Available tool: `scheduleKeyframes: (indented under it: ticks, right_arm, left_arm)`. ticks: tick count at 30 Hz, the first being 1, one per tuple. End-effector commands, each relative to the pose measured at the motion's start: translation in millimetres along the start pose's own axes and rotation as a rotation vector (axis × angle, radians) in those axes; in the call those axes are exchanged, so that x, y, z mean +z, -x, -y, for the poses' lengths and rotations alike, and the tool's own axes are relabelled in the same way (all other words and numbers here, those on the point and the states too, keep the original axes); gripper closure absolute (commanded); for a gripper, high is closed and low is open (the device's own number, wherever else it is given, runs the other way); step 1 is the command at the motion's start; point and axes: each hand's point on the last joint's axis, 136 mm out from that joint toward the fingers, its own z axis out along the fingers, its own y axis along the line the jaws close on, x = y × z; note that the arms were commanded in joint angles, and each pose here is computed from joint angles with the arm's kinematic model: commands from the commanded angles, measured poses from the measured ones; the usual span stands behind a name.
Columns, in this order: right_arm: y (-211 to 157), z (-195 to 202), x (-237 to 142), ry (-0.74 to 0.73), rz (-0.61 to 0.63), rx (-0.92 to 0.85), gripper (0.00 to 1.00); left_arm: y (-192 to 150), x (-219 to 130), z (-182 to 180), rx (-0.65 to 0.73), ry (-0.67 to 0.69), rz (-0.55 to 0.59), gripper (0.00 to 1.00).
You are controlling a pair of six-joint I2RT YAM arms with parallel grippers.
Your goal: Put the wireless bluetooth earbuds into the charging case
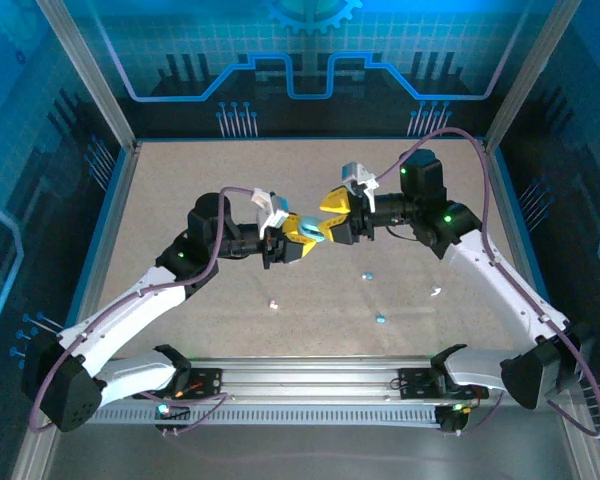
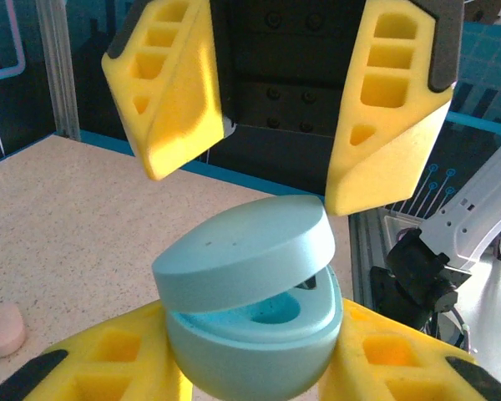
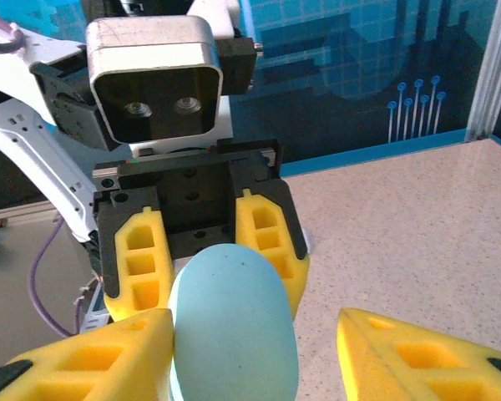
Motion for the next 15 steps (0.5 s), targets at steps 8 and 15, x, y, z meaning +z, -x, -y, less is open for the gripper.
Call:
scheduleKeyframes:
  ticks: [8, 15]
  right_arm:
    - [2, 39, -6, -0.210, -0.023, 0.017, 0.46]
    - [12, 45, -11, -0.256, -0.006, 0.014, 0.38]
  left_arm:
    - [19, -4, 25, 0.051, -0.095, 0.050, 0.71]
    - [15, -2, 21, 0.033, -0.081, 0.047, 0.71]
